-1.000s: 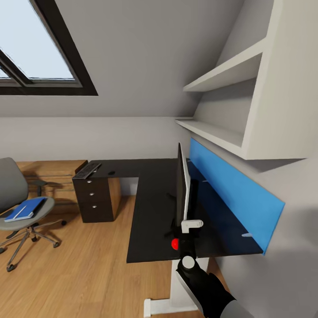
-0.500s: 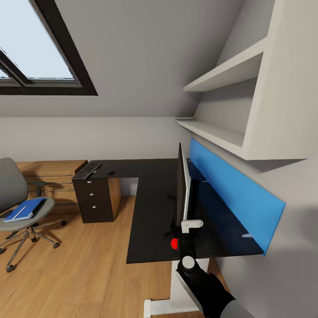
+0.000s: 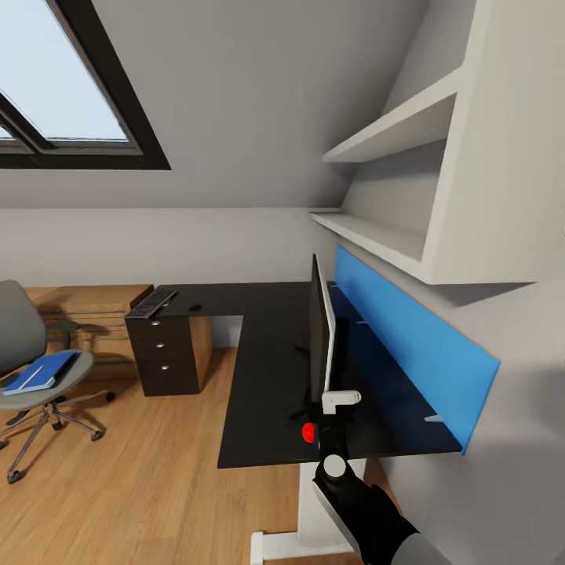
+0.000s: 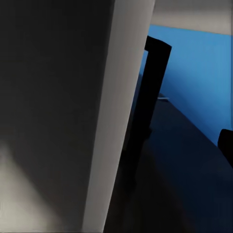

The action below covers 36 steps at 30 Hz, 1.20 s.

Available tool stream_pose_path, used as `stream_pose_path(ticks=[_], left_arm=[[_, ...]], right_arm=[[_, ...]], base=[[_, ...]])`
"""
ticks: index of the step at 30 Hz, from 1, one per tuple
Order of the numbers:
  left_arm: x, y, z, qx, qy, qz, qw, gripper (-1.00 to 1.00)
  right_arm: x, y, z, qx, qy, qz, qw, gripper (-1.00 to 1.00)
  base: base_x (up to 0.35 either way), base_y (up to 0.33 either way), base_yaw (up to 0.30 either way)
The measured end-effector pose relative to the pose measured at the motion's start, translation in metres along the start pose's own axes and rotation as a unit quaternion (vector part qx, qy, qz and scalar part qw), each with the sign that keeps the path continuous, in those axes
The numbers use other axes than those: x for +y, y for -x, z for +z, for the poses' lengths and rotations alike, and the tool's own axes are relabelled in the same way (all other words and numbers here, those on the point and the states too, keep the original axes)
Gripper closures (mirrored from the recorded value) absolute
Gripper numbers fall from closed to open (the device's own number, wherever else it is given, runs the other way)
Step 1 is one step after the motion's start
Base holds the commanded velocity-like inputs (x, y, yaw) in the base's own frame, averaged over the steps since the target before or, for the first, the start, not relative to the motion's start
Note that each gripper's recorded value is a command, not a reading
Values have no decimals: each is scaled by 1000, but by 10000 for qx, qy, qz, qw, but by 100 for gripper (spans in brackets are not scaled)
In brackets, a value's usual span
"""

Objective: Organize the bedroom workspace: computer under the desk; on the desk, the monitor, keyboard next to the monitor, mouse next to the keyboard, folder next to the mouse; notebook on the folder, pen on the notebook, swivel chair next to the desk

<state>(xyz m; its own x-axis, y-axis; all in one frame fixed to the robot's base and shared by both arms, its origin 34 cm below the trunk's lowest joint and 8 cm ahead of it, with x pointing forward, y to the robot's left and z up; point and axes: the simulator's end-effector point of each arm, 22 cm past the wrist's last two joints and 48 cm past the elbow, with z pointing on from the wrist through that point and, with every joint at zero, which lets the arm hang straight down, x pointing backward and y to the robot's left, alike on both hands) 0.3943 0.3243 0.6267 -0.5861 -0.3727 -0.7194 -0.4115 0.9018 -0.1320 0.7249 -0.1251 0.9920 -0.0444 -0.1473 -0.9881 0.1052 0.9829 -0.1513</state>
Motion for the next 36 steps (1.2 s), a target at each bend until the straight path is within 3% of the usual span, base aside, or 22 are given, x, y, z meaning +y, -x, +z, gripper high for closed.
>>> stream_pose_path(ticks=[36], left_arm=[[0,0,0,2,-4,5,10000,-100]], right_arm=[[0,-8,-1,69,5,-58,10000,-100]], base=[[47,-19,0]])
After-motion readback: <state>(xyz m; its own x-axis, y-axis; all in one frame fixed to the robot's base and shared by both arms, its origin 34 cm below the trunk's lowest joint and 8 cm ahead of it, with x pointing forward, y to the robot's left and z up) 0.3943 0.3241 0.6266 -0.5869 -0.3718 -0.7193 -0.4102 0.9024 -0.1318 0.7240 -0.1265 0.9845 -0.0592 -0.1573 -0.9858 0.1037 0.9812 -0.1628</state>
